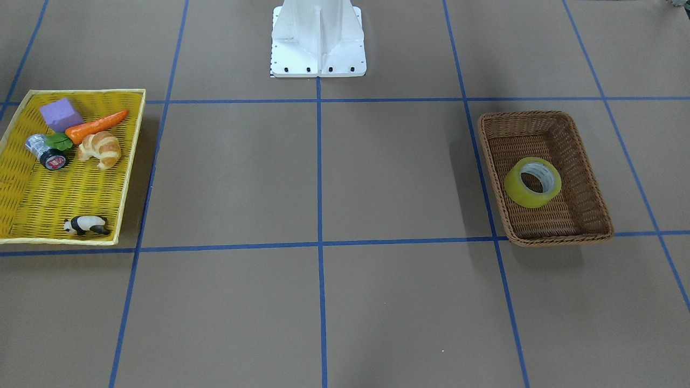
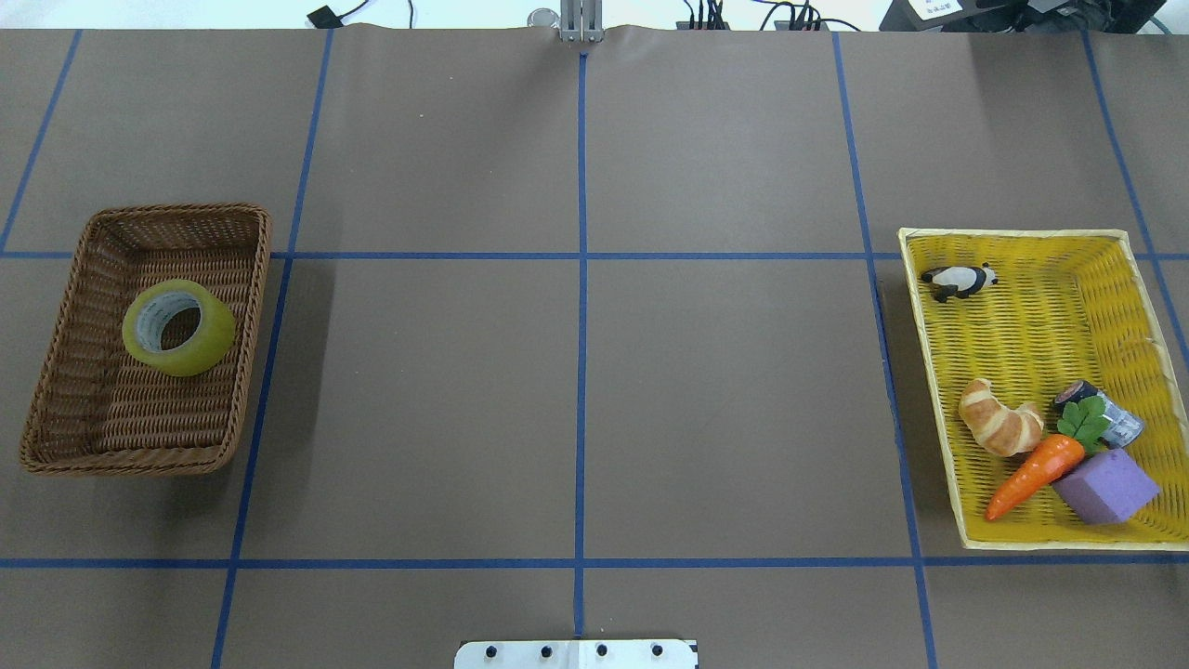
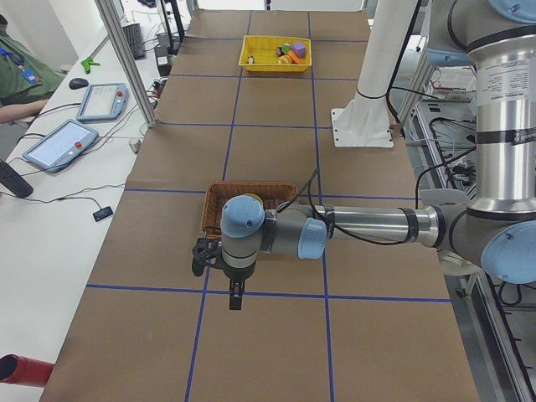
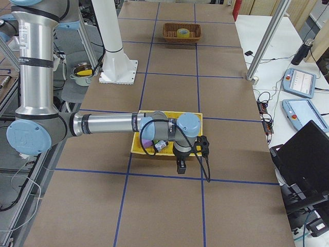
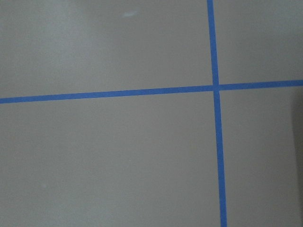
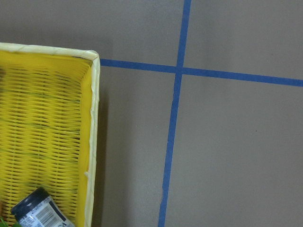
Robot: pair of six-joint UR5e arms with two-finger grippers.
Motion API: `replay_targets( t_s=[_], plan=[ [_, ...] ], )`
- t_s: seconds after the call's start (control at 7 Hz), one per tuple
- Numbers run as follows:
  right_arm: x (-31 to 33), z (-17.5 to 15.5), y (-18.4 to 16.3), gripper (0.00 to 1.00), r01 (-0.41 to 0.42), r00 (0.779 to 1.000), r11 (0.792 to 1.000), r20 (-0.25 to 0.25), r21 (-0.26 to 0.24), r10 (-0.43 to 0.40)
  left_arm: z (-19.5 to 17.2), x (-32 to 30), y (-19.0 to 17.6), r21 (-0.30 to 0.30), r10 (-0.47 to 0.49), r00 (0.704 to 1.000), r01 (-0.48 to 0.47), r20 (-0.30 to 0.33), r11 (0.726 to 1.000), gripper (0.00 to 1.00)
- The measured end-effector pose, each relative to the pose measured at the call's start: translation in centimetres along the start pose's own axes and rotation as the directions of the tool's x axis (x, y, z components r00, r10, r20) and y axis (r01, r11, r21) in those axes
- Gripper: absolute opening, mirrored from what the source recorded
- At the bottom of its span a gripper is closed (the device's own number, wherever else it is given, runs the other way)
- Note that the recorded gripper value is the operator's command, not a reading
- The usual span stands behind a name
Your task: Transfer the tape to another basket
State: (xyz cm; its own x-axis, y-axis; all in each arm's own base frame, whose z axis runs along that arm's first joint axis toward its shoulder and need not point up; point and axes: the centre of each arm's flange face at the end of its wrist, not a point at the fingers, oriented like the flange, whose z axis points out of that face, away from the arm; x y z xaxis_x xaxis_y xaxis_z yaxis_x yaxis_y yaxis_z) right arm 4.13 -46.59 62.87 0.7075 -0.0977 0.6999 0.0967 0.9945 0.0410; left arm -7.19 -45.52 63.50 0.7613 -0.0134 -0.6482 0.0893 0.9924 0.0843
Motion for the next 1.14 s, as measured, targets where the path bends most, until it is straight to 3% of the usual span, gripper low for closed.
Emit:
replay_targets(
  t_s=[1.14],
  plan=[
    [-0.37,-0.35,-0.15,1.00,0.008,1.000,1.000,0.005,0.008,-0.008,0.66,1.04,-0.11,-0.013,0.022,1.000,-0.023,-0.002,1.000,0.99]
  ],
)
